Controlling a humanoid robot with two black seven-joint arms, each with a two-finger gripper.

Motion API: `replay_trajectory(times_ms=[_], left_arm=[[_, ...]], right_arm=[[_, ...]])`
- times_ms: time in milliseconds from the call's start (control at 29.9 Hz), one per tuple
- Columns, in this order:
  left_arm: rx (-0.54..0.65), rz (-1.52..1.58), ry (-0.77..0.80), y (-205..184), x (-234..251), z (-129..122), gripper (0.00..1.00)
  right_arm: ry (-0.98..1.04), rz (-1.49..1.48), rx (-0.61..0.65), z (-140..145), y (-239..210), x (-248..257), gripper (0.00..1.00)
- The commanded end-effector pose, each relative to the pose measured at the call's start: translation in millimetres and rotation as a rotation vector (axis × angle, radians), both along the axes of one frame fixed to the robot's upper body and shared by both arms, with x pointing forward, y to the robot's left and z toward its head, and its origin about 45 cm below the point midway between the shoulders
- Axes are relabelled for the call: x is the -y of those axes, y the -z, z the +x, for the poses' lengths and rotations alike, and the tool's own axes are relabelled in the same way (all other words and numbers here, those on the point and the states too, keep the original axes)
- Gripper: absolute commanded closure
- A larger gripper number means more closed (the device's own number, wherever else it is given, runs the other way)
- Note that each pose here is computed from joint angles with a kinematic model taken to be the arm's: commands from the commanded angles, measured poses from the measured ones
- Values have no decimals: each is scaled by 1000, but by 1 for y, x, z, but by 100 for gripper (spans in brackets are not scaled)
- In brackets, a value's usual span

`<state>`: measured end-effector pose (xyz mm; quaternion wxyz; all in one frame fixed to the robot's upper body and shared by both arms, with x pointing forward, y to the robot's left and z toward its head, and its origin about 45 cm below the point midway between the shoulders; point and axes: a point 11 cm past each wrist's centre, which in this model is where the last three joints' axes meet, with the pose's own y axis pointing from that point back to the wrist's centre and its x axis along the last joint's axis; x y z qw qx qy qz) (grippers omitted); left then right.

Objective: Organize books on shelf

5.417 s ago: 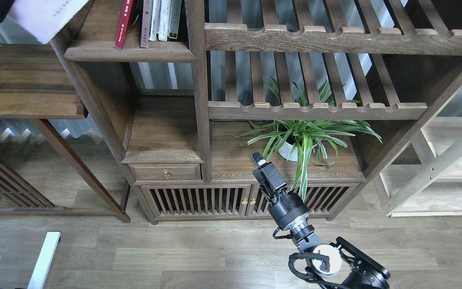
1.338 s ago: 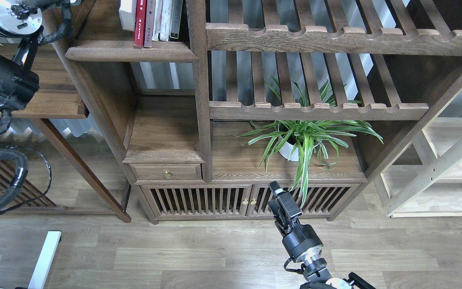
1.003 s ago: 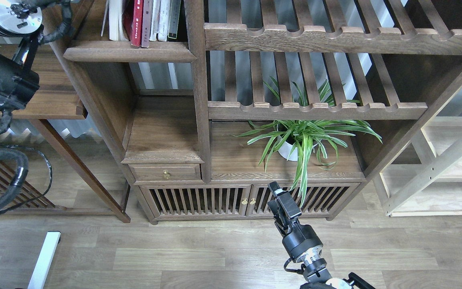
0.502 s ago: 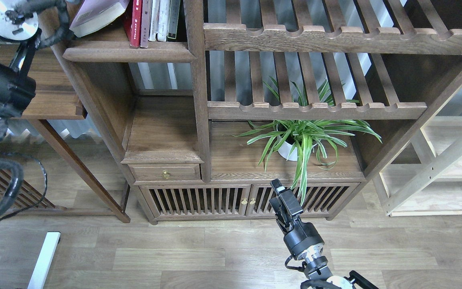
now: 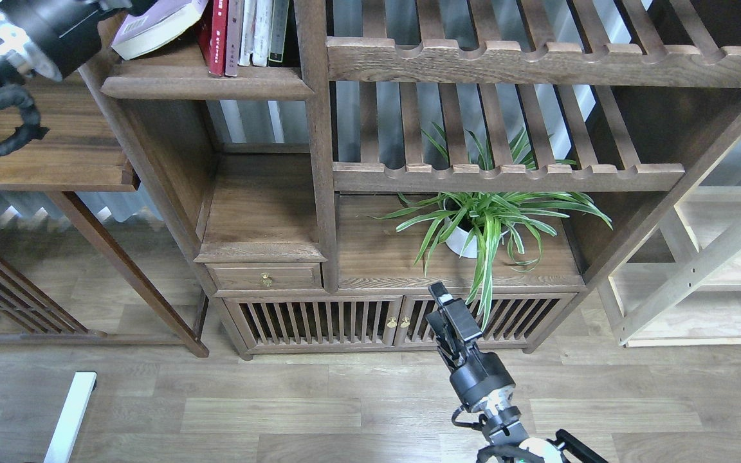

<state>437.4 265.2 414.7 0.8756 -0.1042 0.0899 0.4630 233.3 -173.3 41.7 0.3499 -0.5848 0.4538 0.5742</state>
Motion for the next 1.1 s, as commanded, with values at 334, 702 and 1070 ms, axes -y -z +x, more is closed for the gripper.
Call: replay_trajectory(times_ms=[334, 702, 1070], left_arm=[[40, -36, 95, 24, -6, -36, 2], [-170, -199, 160, 124, -12, -75, 2], [-385, -507, 149, 212, 36, -108, 2]], right_arm=[[-27, 54, 145, 36, -47, -15, 0], [-43, 54, 209, 57, -66, -20, 0], [-73, 52, 313, 88, -100, -28, 0]])
